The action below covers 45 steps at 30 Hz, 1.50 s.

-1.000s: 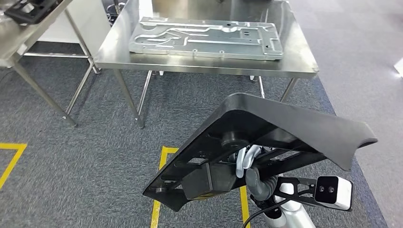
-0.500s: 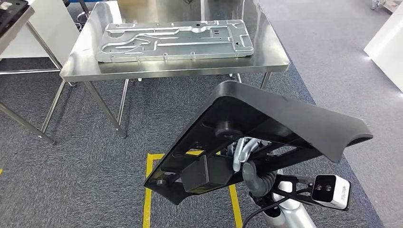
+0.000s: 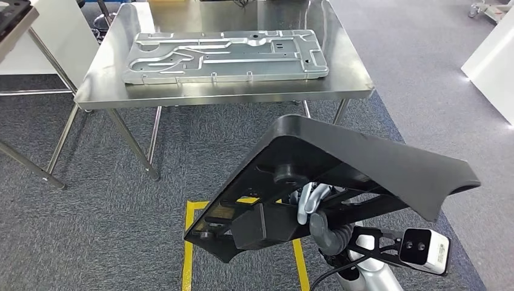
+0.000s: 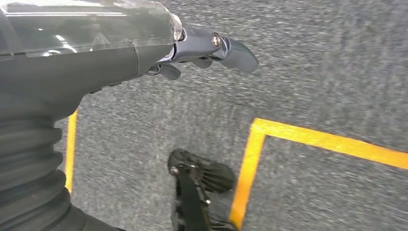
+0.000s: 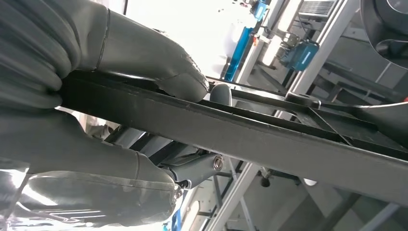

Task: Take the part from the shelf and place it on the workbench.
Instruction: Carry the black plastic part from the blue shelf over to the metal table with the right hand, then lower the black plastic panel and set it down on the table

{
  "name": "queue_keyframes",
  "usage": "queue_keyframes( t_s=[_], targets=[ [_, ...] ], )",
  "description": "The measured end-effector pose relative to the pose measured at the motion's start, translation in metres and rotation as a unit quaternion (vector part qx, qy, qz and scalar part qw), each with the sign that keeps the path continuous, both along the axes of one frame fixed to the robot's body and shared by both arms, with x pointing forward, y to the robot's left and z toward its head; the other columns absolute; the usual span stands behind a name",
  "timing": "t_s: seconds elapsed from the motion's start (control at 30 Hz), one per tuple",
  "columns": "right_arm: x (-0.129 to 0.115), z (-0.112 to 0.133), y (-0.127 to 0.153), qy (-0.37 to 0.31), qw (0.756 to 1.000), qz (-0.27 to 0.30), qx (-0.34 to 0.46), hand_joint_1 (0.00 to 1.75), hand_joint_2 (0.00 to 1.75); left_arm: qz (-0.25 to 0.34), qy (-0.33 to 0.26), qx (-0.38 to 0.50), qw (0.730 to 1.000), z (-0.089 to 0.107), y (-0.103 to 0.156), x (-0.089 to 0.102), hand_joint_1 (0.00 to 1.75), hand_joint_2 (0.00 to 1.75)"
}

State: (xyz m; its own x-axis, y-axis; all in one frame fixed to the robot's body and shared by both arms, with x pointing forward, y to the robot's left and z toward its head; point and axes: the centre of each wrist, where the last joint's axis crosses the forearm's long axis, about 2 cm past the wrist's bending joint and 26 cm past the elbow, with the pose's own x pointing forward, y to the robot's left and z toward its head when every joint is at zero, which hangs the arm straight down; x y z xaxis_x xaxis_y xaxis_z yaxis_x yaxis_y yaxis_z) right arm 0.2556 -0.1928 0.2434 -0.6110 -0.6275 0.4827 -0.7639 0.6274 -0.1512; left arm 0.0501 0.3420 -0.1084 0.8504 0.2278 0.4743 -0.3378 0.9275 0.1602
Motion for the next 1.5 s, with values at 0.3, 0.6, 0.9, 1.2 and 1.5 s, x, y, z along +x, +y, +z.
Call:
queue_keyframes(
  t_s=[0.3, 0.6, 0.9, 1.2, 1.5],
  targets=[
    [-0.002, 0.003, 0.000, -0.008, 1.000, 0.004, 0.002, 1.75, 1.75, -0.003, -0.007, -0.002, 1.000, 0.001, 0.001, 0.006, 0.00, 1.75],
    [-0.005, 0.000, 0.000, -0.005, 1.000, 0.008, -0.004, 1.75, 1.75, -0.004, 0.003, 0.003, 1.000, 0.000, 0.004, -0.006, 0.00, 1.75],
    [-0.004, 0.002, -0.001, -0.012, 1.000, 0.009, -0.008, 1.75, 1.75, -0.007, -0.005, 0.005, 1.000, 0.000, 0.004, -0.002, 0.00, 1.75],
    [-0.003, 0.002, -0.002, -0.011, 1.000, 0.006, -0.009, 1.75, 1.75, -0.008, -0.011, 0.005, 1.000, 0.001, 0.004, 0.003, 0.00, 1.75],
    [-0.006, -0.003, -0.005, -0.012, 0.999, -0.024, -0.026, 1.75, 1.75, -0.009, -0.015, 0.007, 1.000, 0.000, 0.002, 0.002, 0.00, 1.75]
  ],
)
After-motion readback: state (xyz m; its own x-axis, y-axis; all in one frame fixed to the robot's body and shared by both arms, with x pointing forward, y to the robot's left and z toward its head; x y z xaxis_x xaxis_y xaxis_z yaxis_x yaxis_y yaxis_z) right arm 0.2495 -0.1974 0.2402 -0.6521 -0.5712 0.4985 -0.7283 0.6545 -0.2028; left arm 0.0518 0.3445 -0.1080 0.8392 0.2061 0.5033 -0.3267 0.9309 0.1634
